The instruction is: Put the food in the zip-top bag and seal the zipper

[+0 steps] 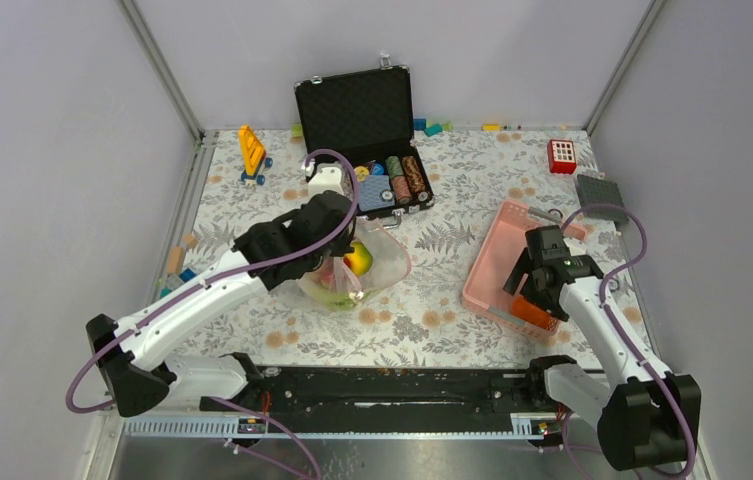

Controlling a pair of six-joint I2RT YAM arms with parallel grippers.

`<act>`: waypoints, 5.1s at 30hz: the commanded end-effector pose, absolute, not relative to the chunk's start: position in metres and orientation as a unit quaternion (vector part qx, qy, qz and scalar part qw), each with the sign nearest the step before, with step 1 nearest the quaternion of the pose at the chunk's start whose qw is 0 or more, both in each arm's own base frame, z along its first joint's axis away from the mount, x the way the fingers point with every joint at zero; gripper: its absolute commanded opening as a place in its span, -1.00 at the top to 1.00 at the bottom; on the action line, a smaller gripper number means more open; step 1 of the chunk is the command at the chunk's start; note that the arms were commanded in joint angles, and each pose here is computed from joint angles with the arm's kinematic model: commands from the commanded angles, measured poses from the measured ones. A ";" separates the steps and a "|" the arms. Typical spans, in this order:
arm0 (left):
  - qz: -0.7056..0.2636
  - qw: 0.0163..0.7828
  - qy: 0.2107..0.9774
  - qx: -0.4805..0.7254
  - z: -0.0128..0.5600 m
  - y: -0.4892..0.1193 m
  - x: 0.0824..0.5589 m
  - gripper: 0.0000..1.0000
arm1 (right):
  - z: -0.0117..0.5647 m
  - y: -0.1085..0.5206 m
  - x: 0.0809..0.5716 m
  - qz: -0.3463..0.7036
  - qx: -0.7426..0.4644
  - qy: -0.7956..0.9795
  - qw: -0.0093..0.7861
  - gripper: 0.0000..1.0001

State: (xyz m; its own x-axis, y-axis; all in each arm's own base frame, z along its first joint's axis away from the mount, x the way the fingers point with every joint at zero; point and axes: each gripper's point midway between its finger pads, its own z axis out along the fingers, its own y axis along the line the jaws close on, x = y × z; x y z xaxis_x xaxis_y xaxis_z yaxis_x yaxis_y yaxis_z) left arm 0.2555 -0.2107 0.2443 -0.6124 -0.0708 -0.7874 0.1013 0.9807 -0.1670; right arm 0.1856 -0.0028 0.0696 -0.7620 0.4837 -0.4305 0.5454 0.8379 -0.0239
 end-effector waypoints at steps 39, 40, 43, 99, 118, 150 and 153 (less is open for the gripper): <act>-0.161 0.417 0.894 0.033 0.248 -0.238 0.253 1.00 | 0.185 0.081 0.215 0.216 0.095 0.878 0.417 -0.25; -0.161 0.417 0.894 0.031 0.248 -0.238 0.253 1.00 | 0.191 0.087 0.212 0.233 0.079 0.875 0.417 -0.25; -0.167 0.414 0.894 0.034 0.247 -0.241 0.252 1.00 | 0.212 0.108 0.205 0.288 0.029 0.860 0.420 -0.24; -0.253 0.442 0.860 0.019 0.277 -0.264 0.255 1.00 | 0.233 0.304 0.237 0.299 -0.137 0.861 0.386 -0.99; -0.253 0.499 0.829 0.019 0.284 -0.238 0.283 1.00 | 0.261 0.091 0.200 0.077 0.032 0.876 0.476 -0.99; -0.448 0.493 0.622 0.412 0.407 -0.286 0.187 1.00 | 0.325 0.188 0.176 0.230 -0.417 0.662 0.579 -0.99; -0.470 0.475 0.596 0.445 0.408 -0.292 0.174 1.00 | 0.326 0.221 0.155 0.292 -0.508 0.587 0.558 -0.99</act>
